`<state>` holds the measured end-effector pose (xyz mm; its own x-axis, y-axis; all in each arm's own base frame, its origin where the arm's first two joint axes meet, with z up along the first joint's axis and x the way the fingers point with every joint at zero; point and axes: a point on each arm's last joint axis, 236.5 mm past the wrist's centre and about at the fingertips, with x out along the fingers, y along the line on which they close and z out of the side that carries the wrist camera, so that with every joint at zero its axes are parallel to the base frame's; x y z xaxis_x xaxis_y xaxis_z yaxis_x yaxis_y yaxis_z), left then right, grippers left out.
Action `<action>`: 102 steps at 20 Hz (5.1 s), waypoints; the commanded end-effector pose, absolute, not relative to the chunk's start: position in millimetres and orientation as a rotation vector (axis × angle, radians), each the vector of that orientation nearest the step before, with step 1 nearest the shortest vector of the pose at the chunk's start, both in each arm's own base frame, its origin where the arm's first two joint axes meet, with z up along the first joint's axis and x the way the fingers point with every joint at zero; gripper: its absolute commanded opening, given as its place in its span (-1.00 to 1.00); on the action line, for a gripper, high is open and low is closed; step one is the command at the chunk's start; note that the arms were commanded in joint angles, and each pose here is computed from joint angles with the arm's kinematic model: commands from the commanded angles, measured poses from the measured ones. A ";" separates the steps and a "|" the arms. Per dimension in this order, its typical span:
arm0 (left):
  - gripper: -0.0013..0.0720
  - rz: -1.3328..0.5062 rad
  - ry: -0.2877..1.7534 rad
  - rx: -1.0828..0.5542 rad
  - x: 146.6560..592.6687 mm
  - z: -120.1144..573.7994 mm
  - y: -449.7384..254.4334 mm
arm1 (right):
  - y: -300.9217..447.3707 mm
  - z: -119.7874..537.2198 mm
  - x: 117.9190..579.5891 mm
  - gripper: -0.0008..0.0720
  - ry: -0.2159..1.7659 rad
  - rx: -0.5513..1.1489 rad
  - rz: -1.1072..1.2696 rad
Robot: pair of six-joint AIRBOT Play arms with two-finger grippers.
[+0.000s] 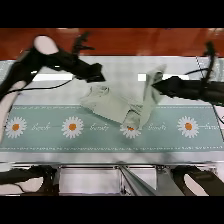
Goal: Fold the shirts.
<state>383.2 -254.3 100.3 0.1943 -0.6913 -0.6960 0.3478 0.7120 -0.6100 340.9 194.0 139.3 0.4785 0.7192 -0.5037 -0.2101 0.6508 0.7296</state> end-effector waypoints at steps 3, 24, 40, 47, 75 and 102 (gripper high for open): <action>-0.92 -0.567 0.987 -0.396 317.7 126.1 -154.3 | 324.8 75.8 394.9 -0.89 1.025 0.651 0.737; -0.92 -0.293 0.767 -0.446 338.4 143.9 -68.0 | 101.2 79.5 380.8 0.13 1.294 0.181 0.374; -0.92 -0.395 0.917 -0.439 314.0 93.3 -111.9 | 151.8 -81.9 309.9 0.16 1.264 1.073 0.233; -0.92 -0.393 0.911 -0.452 316.8 92.6 -112.8 | 219.4 -105.3 320.3 0.15 1.423 1.035 0.365; -0.92 -0.387 0.998 -0.486 308.4 71.6 -115.8 | 0.4 257.4 423.6 -0.90 0.873 0.465 0.261; -0.92 -0.345 0.804 -0.402 345.2 90.5 -97.6 | -177.8 43.3 39.9 0.13 1.502 1.041 -1.122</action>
<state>331.8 -105.0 82.0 0.5891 -0.4747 -0.6540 0.0863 0.8416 -0.5331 49.0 -187.3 55.5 -0.1396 0.0724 -0.9876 0.9672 0.2237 -0.1203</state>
